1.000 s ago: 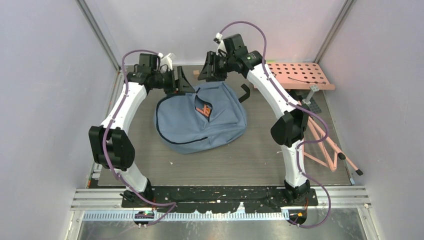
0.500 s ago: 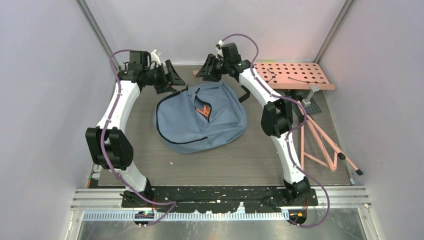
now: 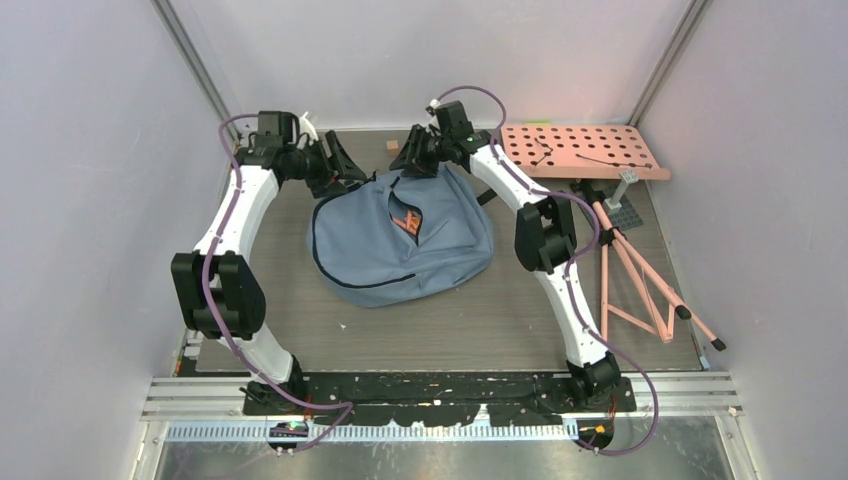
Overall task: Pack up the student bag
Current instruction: Zip the student bag at the center of the board.
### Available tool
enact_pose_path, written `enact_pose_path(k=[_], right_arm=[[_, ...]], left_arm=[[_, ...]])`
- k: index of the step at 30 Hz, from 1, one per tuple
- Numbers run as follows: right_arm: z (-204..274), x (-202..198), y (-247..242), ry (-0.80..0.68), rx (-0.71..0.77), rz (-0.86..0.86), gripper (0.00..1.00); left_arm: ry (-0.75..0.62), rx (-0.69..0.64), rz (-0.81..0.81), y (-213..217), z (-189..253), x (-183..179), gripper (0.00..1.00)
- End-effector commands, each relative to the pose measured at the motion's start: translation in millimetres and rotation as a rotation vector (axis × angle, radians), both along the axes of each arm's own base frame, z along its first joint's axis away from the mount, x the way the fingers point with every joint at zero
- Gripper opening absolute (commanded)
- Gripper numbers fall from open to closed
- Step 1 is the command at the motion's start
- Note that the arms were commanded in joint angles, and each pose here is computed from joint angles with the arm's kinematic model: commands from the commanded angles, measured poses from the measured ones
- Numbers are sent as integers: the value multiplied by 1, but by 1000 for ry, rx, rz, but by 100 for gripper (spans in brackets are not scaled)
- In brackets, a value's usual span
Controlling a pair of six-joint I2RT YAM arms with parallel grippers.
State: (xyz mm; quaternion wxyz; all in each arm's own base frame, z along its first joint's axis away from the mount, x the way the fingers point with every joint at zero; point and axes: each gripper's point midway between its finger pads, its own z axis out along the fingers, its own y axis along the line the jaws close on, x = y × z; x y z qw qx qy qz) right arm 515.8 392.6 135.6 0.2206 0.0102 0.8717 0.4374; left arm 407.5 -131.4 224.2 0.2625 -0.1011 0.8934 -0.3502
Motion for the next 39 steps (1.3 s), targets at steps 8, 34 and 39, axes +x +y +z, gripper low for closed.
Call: enact_pose_path(k=[8, 34, 39], right_arm=[[0, -16, 22, 3, 39, 82, 47], [4, -24, 47, 2, 82, 110, 10], [40, -23, 50, -69, 147, 117, 7]], left_arm=[[-39, -49, -22, -5, 12, -1, 64], [-35, -60, -19, -6, 12, -6, 64], [-31, -61, -12, -5, 10, -3, 64]])
